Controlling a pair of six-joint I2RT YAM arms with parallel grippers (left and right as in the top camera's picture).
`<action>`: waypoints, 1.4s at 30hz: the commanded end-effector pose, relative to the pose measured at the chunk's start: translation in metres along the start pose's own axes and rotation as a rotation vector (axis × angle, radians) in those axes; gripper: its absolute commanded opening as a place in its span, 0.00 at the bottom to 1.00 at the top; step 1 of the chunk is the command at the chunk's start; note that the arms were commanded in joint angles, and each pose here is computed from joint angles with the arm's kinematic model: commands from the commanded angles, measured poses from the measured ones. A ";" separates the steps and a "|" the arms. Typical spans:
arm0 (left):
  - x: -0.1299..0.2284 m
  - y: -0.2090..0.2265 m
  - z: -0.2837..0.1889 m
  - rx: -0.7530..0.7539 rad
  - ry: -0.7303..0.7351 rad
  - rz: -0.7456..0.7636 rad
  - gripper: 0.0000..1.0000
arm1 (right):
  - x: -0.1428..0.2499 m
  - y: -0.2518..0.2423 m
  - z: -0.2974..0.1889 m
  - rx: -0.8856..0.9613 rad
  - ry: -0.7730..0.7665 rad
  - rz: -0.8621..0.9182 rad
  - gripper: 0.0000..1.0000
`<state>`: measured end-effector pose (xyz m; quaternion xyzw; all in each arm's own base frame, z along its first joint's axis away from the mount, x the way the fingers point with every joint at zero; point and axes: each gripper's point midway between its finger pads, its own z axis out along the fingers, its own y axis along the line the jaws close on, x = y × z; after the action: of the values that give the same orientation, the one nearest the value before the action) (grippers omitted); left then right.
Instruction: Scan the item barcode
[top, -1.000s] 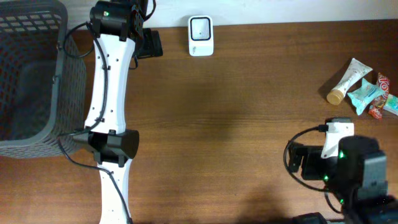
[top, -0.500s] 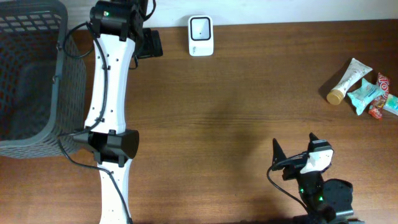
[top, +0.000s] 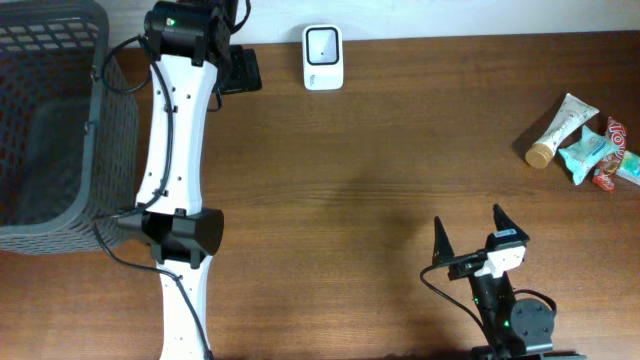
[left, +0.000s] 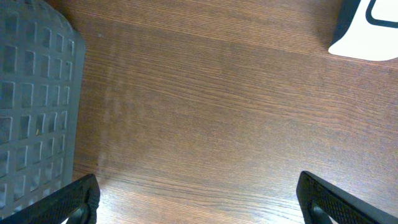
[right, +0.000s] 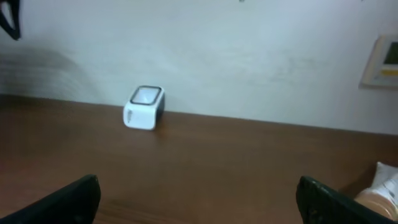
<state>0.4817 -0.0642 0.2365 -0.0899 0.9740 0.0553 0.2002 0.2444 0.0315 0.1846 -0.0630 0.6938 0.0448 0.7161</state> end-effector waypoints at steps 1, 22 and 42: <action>0.000 0.001 -0.004 -0.007 -0.008 0.017 0.99 | 0.016 -0.013 -0.001 0.077 0.054 0.020 0.99; 0.000 0.001 -0.003 -0.007 -0.008 0.016 0.99 | 0.030 -0.026 -0.004 0.138 0.111 0.057 0.99; 0.000 0.001 -0.004 -0.007 -0.008 0.017 0.99 | 0.030 -0.026 -0.004 0.137 0.108 0.065 0.99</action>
<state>0.4817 -0.0642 0.2365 -0.0899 0.9740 0.0553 0.2002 0.2460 0.0066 0.1583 -0.0002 0.7338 0.0182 0.6792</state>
